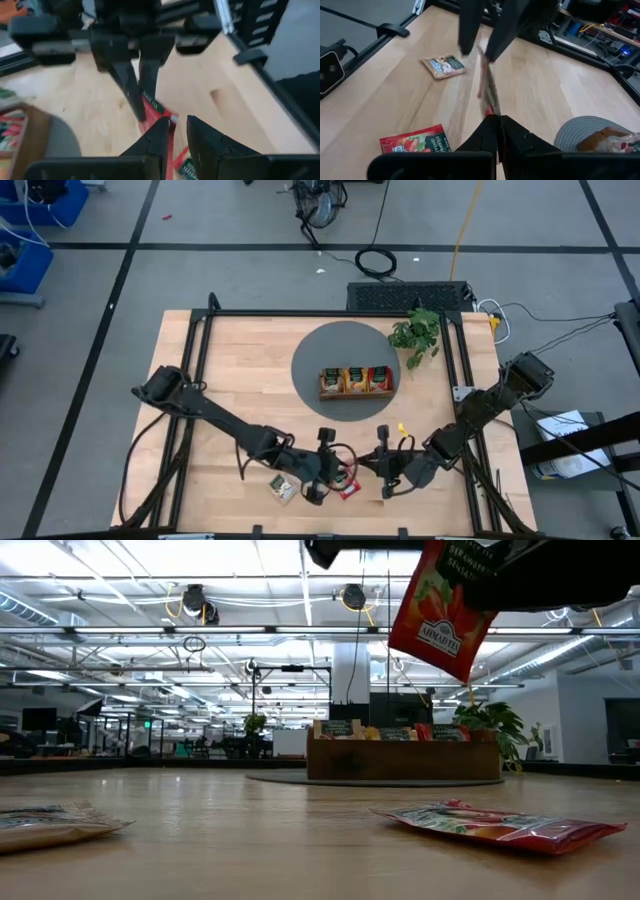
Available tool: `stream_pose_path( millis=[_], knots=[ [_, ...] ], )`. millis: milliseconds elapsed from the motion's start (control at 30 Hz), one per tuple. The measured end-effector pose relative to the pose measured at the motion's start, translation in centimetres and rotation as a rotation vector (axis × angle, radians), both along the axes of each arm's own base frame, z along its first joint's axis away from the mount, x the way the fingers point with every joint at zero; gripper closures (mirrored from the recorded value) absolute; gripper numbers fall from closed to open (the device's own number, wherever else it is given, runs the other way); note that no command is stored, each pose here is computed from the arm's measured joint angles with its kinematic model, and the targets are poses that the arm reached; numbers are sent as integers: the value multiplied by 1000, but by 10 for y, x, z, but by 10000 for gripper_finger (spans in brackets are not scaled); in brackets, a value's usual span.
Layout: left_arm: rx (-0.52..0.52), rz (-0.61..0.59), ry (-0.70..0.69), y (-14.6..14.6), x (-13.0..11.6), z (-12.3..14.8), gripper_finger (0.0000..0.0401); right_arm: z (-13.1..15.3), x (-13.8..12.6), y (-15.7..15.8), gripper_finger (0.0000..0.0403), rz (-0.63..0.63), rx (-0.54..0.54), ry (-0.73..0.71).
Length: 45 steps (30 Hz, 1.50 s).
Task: Pick & Place Tea
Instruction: Put the right red tea packet into the right section of the wooden organizer
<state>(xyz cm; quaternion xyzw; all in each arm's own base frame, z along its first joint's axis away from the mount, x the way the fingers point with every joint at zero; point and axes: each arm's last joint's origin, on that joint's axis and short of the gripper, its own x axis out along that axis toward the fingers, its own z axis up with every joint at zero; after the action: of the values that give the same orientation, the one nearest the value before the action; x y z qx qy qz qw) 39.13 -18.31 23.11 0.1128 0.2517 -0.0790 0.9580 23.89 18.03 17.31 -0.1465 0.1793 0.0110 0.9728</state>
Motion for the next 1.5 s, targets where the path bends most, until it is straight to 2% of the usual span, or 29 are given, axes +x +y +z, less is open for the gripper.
stream_pose_path(
  millis=[133,400,500,567,633,900,1133,1267,1500],
  knots=[
    [22,48,15,8,2,-2,303,0,-1,1,403,2,2,-1],
    [-7,49,12,12,5,-1,198,0,0,1,403,2,3,-2],
    [-15,44,16,15,6,-1,186,0,0,1,403,2,1,-1],
    [-27,26,22,16,6,-1,194,0,0,0,403,1,2,-1],
    [-27,16,26,14,6,-1,220,0,0,0,403,0,1,-1],
    [4,1,25,16,6,-2,385,0,2,-3,403,-11,2,0],
    [4,14,30,21,8,-2,393,0,3,-5,403,-16,3,2],
    [7,9,30,19,7,-2,394,0,3,-4,398,-9,49,6],
    [16,10,58,19,5,-4,397,-1,2,-1,351,35,159,33]
  ],
)
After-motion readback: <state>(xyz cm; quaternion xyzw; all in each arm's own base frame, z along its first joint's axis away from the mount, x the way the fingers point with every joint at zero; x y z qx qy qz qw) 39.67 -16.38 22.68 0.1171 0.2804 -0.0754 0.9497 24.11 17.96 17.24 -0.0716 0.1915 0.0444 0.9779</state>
